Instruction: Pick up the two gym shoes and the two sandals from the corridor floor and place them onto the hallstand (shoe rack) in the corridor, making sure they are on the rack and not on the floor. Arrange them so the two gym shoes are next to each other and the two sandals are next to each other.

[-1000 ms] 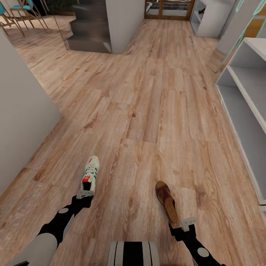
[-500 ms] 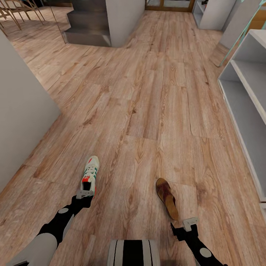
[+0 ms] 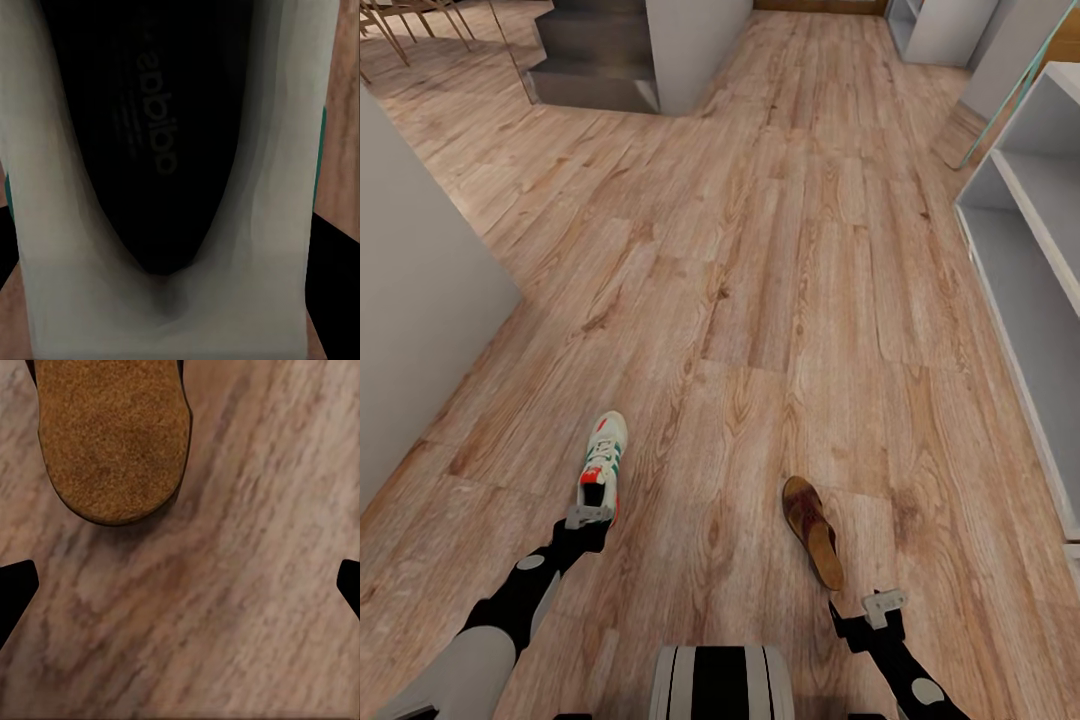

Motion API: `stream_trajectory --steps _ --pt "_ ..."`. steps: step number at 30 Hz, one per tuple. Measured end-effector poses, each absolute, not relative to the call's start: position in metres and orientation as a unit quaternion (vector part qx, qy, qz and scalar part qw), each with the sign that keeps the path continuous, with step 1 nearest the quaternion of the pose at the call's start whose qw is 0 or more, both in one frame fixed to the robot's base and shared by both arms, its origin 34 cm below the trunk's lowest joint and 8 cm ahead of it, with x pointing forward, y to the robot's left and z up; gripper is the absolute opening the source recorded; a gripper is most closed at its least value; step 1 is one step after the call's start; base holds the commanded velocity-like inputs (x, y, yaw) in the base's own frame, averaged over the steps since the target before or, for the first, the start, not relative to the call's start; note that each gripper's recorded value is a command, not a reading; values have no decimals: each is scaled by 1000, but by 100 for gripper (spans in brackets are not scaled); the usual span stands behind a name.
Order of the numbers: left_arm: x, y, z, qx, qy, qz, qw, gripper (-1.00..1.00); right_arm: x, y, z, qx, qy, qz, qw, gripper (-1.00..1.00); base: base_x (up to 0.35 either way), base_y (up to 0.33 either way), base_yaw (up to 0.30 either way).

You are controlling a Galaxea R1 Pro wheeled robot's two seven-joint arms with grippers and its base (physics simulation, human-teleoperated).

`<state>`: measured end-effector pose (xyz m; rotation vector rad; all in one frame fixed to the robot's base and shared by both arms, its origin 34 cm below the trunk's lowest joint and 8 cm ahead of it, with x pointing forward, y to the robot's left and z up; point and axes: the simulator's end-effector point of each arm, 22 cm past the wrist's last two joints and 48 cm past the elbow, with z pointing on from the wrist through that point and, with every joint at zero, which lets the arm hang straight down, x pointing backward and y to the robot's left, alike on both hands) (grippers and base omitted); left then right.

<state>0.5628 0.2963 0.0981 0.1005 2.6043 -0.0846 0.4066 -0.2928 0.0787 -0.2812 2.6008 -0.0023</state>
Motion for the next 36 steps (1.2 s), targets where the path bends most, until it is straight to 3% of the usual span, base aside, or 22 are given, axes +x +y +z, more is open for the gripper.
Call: stream_trajectory --steps 11,36 --pt "598 289 117 38 953 -27 301 -100 402 -292 76 -104 961 0 255 100 0 0 0" --pt "599 287 119 36 954 -25 297 -100 401 -291 74 -104 962 1 253 100 56 0 0"
